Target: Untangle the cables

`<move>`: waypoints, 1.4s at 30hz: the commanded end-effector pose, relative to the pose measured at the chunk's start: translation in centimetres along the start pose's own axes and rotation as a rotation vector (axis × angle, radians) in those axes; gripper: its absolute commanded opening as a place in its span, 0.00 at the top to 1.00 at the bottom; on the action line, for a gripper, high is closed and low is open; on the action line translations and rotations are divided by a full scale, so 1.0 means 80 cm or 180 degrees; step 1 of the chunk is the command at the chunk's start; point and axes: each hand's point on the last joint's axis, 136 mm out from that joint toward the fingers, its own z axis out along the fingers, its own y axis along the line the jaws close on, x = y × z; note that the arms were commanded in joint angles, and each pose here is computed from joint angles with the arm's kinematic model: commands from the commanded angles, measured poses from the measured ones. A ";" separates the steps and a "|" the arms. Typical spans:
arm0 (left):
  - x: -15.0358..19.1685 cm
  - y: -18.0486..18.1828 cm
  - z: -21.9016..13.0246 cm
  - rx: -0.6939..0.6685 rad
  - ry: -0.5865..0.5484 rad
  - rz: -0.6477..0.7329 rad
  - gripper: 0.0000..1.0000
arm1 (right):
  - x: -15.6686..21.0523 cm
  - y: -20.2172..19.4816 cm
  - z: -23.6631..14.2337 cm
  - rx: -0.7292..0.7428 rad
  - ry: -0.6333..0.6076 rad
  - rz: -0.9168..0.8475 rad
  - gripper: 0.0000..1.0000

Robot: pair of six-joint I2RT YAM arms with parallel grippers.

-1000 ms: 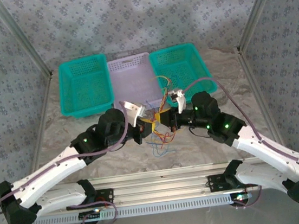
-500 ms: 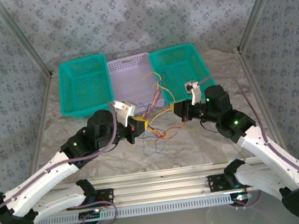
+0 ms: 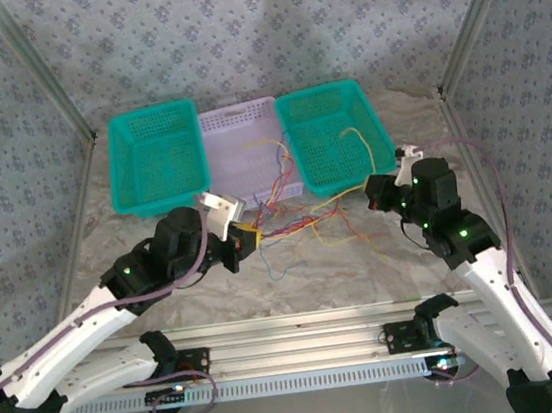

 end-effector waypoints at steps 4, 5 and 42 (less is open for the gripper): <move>0.003 0.033 -0.041 -0.0506 0.0135 0.0183 1.00 | -0.026 -0.056 -0.022 0.0657 -0.0373 0.0234 1.00; 0.003 0.037 -0.045 -0.0568 0.0142 0.0217 1.00 | -0.030 -0.061 -0.027 0.0731 -0.0424 0.0239 1.00; -0.037 0.014 -0.035 -0.0161 -0.0371 0.0182 1.00 | -0.262 0.056 0.026 0.0812 -0.1382 -0.0654 1.00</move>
